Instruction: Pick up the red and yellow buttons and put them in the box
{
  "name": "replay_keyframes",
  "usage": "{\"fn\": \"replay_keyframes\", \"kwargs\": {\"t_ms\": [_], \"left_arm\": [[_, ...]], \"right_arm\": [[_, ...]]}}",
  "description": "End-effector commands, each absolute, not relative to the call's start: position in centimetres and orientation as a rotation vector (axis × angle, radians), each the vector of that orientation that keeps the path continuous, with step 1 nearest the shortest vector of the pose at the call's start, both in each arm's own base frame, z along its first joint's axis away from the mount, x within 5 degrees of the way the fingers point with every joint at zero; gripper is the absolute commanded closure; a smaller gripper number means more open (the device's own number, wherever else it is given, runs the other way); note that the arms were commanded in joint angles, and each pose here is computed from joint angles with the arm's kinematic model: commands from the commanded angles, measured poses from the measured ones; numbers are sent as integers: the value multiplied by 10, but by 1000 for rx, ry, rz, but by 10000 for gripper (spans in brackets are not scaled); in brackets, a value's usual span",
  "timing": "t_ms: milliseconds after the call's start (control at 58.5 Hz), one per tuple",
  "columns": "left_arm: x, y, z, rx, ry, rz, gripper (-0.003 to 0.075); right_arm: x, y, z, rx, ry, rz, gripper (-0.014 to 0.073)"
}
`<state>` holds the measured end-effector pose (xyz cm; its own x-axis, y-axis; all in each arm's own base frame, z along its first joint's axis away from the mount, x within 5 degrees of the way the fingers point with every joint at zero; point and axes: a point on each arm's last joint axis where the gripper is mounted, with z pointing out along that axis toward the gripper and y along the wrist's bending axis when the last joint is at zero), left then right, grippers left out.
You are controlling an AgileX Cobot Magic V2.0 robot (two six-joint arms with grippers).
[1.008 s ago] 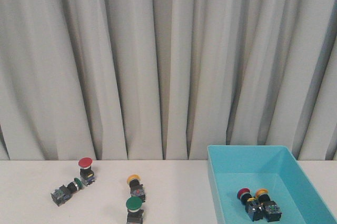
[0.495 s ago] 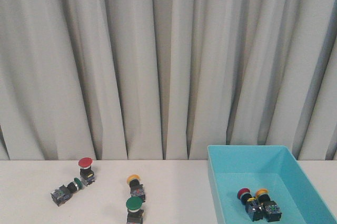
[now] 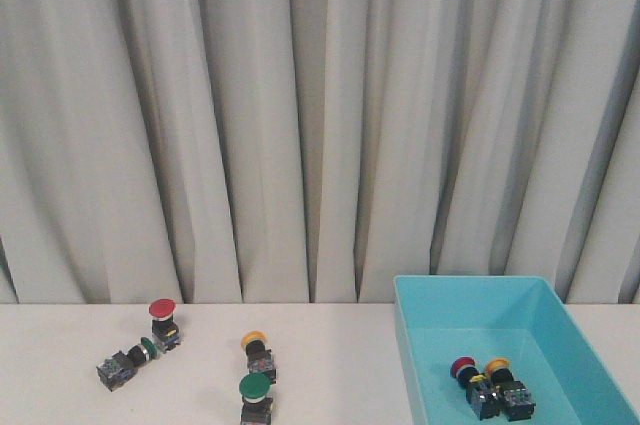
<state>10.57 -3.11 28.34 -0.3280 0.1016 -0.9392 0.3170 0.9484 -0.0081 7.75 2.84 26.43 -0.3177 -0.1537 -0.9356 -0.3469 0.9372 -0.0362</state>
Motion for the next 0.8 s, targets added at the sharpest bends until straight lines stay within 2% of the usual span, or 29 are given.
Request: {"fn": "replay_keyframes", "kwargs": {"t_ms": [0, 154, 171, 205, 495, 786], "left_arm": [[104, -23, 282, 286, 1785, -111, 727], [91, -9, 243, 159, 1660, 3, 727], [76, 2, 209, 57, 1561, 77, 727], [73, 4, 202, 42, 1543, 90, 727], [54, 2, 208, 88, 1435, 131, 726], [55, 1, 207, 89, 1458, 119, 726]], "right_arm": [[80, 27, 277, -329, 1833, 184, 599], [80, 27, 277, -331, 1836, 186, 599], [80, 27, 277, -330, 1835, 186, 599], [80, 27, 277, -330, 1835, 186, 599], [80, 27, 277, -328, 1835, 188, 599], [80, 27, 277, -328, 1835, 188, 599]]}}
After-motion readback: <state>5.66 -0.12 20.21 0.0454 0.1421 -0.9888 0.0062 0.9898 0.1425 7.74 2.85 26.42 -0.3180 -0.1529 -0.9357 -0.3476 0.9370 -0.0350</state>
